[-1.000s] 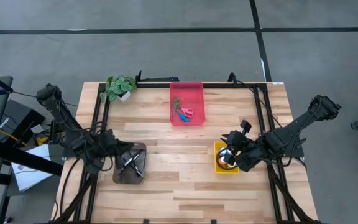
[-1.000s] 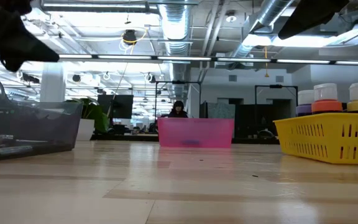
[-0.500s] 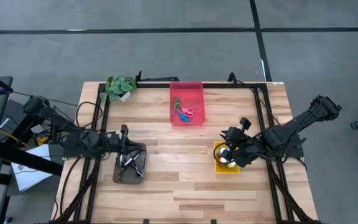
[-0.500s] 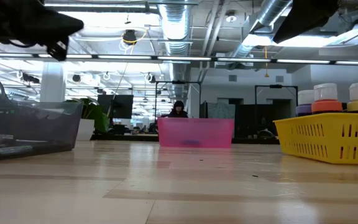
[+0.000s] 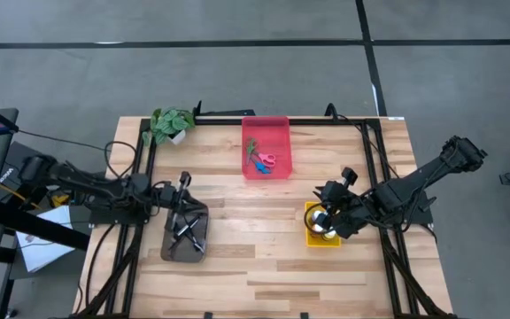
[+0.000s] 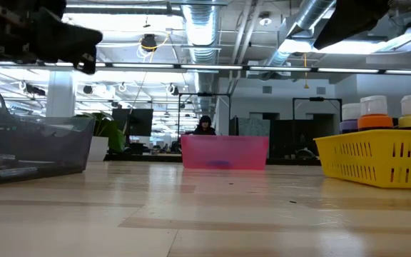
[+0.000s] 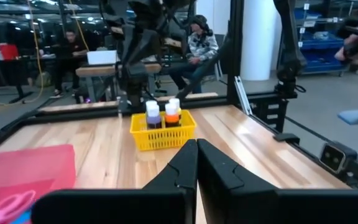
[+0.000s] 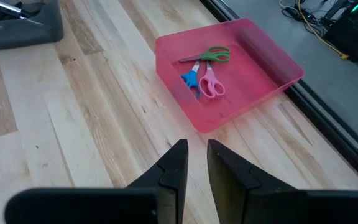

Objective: Pick & Place Paint Supplies
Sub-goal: Return to Home Position

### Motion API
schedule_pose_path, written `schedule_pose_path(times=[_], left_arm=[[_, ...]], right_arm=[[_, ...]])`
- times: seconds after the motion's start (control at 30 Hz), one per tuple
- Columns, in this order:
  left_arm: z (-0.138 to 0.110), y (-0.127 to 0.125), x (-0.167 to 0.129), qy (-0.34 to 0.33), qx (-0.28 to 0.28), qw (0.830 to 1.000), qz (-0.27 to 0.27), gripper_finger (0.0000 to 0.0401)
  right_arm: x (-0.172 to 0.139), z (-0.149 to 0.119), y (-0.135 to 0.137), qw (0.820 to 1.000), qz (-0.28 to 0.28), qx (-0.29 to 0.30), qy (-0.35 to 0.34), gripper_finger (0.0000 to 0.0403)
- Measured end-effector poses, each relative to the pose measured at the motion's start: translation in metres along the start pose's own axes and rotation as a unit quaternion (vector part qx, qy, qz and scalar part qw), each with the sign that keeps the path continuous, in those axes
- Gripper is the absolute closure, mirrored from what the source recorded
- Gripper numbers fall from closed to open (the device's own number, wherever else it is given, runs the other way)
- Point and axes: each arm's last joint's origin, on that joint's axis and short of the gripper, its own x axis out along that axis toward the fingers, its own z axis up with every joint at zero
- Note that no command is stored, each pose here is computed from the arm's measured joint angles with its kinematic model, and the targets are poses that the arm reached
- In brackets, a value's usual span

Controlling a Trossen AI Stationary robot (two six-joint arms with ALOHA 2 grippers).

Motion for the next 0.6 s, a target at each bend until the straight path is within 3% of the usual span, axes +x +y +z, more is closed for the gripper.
schedule_pose_path(times=[0.1,0.6], left_arm=[[-0.011,-0.001,-0.006,-0.005,0.0,1.0,0.0,0.0401],[-0.012,0.013,-0.026,0.017,0.012,0.999,0.046,0.0401]], right_arm=[[0.0,0.0,0.0,1.0,0.0,0.0,0.0,0.0346],[0.006,-0.004,-0.002,1.0,-0.01,-0.001,0.006,0.0346]])
